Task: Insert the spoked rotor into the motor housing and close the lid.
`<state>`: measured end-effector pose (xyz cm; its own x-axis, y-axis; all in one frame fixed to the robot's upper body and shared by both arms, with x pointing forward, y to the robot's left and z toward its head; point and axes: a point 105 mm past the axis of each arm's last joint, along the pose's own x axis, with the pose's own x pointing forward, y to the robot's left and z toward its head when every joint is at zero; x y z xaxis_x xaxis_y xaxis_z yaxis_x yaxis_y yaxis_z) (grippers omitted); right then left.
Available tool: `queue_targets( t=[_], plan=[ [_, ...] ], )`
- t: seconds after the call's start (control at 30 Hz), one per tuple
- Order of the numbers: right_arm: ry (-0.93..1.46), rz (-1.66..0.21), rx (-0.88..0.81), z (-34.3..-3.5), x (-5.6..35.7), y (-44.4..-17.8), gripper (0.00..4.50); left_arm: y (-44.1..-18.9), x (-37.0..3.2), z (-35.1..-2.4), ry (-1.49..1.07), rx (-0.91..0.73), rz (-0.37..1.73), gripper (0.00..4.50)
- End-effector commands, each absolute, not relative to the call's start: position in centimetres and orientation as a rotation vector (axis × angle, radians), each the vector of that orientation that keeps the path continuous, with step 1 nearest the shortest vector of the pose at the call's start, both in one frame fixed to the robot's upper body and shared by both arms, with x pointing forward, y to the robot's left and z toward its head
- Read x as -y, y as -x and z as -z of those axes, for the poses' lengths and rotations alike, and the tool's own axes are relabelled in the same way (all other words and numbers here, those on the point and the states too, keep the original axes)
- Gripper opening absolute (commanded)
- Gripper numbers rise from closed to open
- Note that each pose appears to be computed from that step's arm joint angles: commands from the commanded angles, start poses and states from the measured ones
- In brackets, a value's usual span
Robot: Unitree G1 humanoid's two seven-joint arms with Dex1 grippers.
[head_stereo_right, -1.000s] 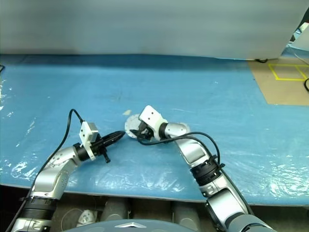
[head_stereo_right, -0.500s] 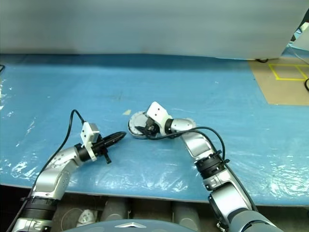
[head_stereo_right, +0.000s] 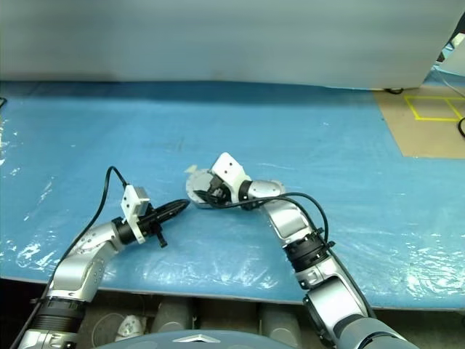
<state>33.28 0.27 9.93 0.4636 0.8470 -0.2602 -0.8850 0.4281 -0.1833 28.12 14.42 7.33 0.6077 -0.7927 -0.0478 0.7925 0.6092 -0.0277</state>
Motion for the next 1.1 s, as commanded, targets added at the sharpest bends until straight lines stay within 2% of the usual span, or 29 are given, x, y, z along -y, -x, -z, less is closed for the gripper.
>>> queue_targets(
  t=[0.03, 0.47, 0.67, 1.1],
  plan=[
    [0.346, -1.103, -0.062, -11.2, -0.7, -32.9, 2.97, -28.1, -14.4, -7.8, -0.008, -0.038, 0.917, 0.00],
    [0.261, -1.065, -0.122, -10.9, -1.4, -33.1, 2.97, -28.3, -14.9, -8.2, -0.005, -0.014, 0.895, 0.00],
    [0.338, -1.062, -0.141, -9.7, -1.3, -33.0, 2.97, -28.1, -15.6, -8.4, -0.017, 0.001, 0.864, 0.00],
    [0.341, -1.019, -0.243, -7.9, -1.0, -33.3, 2.97, -27.5, -16.8, -8.0, -0.043, 0.006, 0.806, 0.00]
  ],
)
